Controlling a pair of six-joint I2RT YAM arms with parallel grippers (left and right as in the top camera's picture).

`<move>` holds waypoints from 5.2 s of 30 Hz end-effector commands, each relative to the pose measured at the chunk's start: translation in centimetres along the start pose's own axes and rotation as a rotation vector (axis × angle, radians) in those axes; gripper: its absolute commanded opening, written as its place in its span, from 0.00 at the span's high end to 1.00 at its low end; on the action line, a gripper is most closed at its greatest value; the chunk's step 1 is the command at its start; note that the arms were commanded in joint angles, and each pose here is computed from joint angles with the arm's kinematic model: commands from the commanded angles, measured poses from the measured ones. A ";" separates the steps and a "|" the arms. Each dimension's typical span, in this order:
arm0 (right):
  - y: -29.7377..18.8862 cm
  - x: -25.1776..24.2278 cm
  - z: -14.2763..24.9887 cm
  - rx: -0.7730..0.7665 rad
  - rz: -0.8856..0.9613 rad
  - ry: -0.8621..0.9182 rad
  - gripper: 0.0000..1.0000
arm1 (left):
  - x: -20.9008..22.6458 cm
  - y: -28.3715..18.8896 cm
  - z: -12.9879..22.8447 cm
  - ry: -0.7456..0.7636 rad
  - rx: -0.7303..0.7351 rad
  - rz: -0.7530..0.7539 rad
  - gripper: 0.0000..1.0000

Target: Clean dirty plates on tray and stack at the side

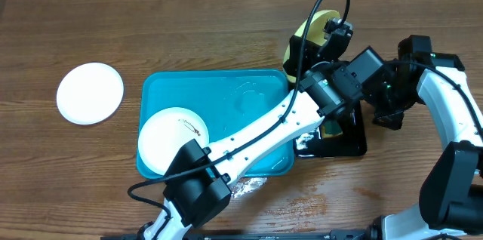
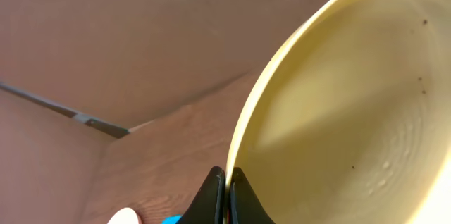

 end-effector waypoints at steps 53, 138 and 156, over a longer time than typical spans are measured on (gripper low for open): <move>8.7 2.3 3.0 -0.092 0.298 -0.332 0.84 | 4.8 13.0 26.5 -0.411 1.124 0.465 0.73; 12.6 21.8 5.1 -0.243 0.143 -0.362 0.51 | 3.6 13.3 27.1 -0.513 1.136 0.504 0.87; 12.9 21.6 3.9 -0.235 0.147 -0.336 0.34 | 3.6 13.3 27.1 -0.513 1.136 0.504 0.87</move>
Point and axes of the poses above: each gripper's point midway between its finger pads, its own y axis out along the fingers, its own x axis along the line the jaws close on, z = x × y, the point moved 1 cm from there along -y, back along the fingers, and after that the axes turned 8 degrees about -y, right-handed, at the moved point
